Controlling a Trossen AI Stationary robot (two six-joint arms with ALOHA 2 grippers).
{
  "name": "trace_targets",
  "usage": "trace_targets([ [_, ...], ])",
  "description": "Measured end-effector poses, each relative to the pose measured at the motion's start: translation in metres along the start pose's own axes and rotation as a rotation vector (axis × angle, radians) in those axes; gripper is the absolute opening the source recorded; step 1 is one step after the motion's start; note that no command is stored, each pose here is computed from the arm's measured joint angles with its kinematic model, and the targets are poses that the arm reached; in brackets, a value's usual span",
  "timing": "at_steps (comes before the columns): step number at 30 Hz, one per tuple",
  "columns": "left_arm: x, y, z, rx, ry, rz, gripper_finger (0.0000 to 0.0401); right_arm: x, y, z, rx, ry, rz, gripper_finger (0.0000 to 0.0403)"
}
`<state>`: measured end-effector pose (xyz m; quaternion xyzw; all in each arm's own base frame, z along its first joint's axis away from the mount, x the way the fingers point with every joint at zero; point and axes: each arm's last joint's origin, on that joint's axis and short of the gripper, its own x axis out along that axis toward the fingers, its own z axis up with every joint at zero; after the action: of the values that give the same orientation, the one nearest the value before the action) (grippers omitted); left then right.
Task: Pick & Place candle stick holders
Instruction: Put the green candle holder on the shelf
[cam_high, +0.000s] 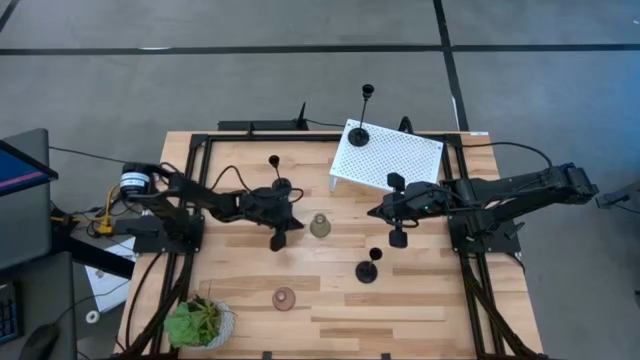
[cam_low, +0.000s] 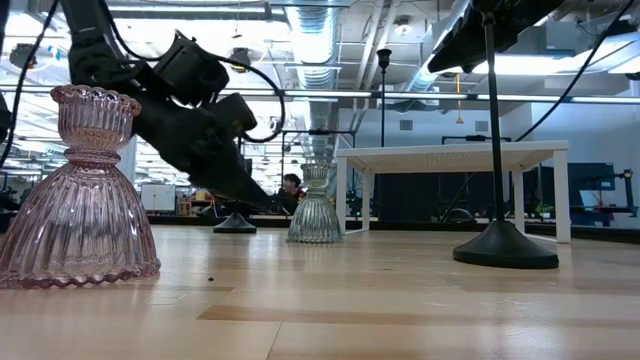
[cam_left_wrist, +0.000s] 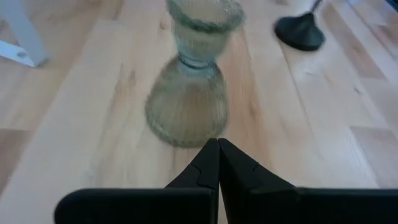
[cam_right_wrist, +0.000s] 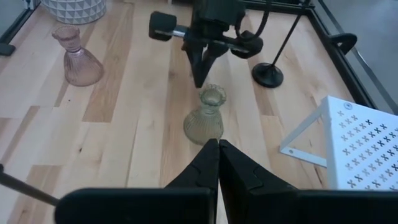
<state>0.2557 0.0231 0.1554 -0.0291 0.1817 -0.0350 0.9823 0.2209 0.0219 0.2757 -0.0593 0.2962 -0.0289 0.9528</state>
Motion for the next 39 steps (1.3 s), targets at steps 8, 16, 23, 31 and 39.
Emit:
trace_targets([
  [8, 0.031, 0.006, 0.003, 0.005, -0.029, 0.009, 0.0002, 0.0, 0.0, 0.0, 0.0, -0.001, 0.0, 0.0],
  [16, 0.061, 0.011, 0.015, 0.036, -0.064, -0.013, 0.0002, 0.0, 0.0, 0.0, 0.0, 0.0, 0.002, 0.0],
  [23, 0.082, 0.013, 0.025, 0.055, -0.104, -0.059, 0.0002, 0.0, 0.0, 0.0, 0.0, 0.001, 0.004, 0.0],
  [31, 0.108, 0.016, 0.025, 0.066, -0.144, -0.119, 0.0002, 0.0, 0.0, 0.0, 0.0, 0.001, 0.004, 0.0],
  [39, 0.108, 0.017, 0.033, 0.062, -0.147, -0.103, 0.0002, 0.0, 0.0, -0.001, -0.001, 0.005, 0.008, 0.0],
])
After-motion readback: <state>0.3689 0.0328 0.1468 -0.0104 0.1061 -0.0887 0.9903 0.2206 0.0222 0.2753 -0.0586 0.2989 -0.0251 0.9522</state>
